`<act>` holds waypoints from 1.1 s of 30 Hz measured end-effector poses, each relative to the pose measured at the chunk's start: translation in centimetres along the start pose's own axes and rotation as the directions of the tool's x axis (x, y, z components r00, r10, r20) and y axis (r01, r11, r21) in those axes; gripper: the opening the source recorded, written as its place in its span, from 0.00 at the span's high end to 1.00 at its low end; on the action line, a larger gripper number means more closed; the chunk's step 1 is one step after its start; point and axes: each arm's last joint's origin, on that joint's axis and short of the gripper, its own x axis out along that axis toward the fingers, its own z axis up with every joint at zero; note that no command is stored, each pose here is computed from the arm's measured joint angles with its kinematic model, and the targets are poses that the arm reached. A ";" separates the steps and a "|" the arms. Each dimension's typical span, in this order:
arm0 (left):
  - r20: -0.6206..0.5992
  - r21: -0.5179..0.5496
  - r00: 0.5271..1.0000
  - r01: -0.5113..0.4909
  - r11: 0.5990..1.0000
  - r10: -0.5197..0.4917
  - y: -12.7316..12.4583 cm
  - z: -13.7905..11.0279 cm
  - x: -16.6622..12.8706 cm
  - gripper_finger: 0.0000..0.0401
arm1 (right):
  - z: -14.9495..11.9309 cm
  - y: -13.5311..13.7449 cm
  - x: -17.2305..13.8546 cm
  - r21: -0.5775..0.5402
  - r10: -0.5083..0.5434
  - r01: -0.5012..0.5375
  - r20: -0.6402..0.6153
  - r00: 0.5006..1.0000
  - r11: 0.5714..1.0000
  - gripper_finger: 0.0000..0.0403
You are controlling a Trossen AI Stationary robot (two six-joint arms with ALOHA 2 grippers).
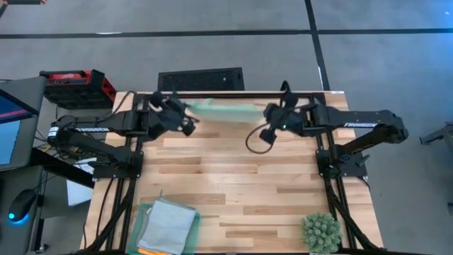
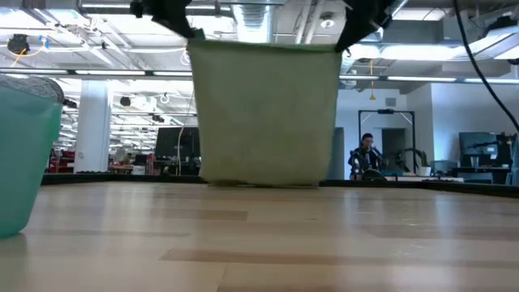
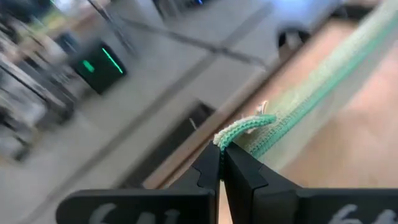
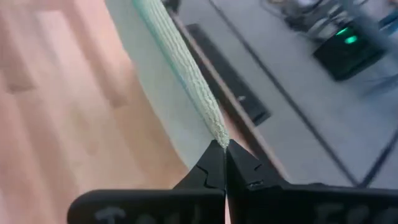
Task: Fold microfiber towels
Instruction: Fold the green microfiber cloth
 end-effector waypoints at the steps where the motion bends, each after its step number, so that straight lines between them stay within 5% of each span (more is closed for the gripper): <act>1: -0.040 -0.001 0.999 0.023 1.000 -0.023 -0.2 -0.5 -0.1 1.00 | -0.3 0.7 0.2 0.002 0.025 -0.025 -0.020 0.999 1.000 0.98; 8: -0.217 -0.008 0.963 0.164 0.986 -0.162 -3.6 -3.0 -1.2 1.00 | -2.9 5.2 1.1 -0.035 0.118 -0.124 -0.157 0.981 0.992 0.97; 24: -0.478 0.070 0.850 0.288 0.955 -0.221 -14.2 -9.7 -2.6 1.00 | -8.8 16.4 3.0 -0.122 0.228 -0.297 -0.395 0.890 0.947 0.97; 33: -0.542 0.045 0.813 0.284 0.958 -0.215 -16.6 -12.2 -3.5 1.00 | -10.1 19.8 3.3 -0.122 0.324 -0.404 -0.413 0.851 0.907 0.96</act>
